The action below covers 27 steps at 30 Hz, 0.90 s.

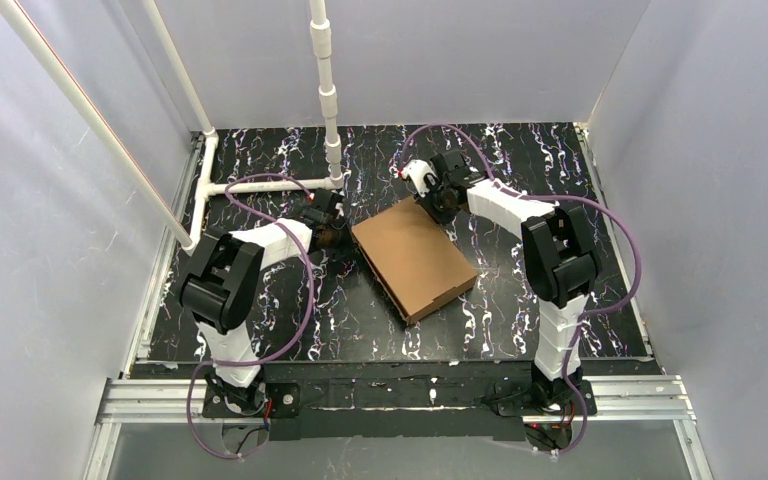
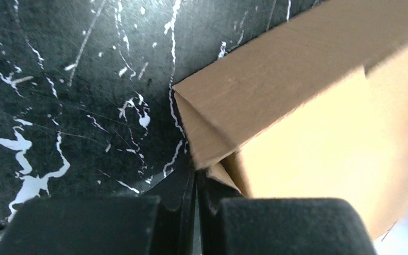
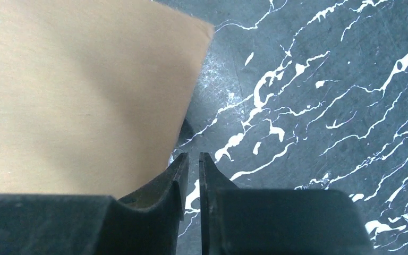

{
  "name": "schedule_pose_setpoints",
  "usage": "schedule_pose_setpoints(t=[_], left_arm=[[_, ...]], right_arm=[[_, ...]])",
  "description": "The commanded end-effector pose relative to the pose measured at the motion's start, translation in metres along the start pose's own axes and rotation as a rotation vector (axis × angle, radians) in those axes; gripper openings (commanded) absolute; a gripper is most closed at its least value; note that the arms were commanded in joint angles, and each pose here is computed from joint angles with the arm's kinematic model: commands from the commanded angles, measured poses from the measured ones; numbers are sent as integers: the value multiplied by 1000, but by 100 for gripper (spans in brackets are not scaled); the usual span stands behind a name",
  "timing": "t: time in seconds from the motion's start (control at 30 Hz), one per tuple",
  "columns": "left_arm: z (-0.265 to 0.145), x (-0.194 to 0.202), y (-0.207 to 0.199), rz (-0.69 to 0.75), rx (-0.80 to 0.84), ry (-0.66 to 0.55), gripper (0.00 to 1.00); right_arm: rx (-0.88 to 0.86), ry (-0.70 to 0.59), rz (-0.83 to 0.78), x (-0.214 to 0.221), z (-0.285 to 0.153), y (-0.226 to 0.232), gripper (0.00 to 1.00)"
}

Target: Fold the paper box

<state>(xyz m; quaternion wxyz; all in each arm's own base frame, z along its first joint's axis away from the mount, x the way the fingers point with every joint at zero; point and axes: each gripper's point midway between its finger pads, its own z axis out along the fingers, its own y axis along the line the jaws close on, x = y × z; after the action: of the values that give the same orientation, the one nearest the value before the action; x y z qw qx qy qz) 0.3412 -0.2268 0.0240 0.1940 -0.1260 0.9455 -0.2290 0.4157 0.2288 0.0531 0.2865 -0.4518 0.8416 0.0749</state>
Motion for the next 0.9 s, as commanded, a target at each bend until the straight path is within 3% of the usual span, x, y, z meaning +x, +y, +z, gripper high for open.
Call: schedule_pose_setpoints(t=[0.0, 0.23, 0.57, 0.87], left_arm=[[-26, -2, -34, 75, 97, -49, 1], [-60, 10, -9, 99, 62, -83, 7], [-102, 87, -16, 75, 301, -15, 5], [-83, 142, -38, 54, 228, 34, 0]], right_arm=[[12, -68, 64, -22, -13, 3, 23], [40, -81, 137, 10, -40, -19, 29], [-91, -100, 180, 76, -82, -2, 36], [-27, -90, 243, 104, -83, 6, 34]])
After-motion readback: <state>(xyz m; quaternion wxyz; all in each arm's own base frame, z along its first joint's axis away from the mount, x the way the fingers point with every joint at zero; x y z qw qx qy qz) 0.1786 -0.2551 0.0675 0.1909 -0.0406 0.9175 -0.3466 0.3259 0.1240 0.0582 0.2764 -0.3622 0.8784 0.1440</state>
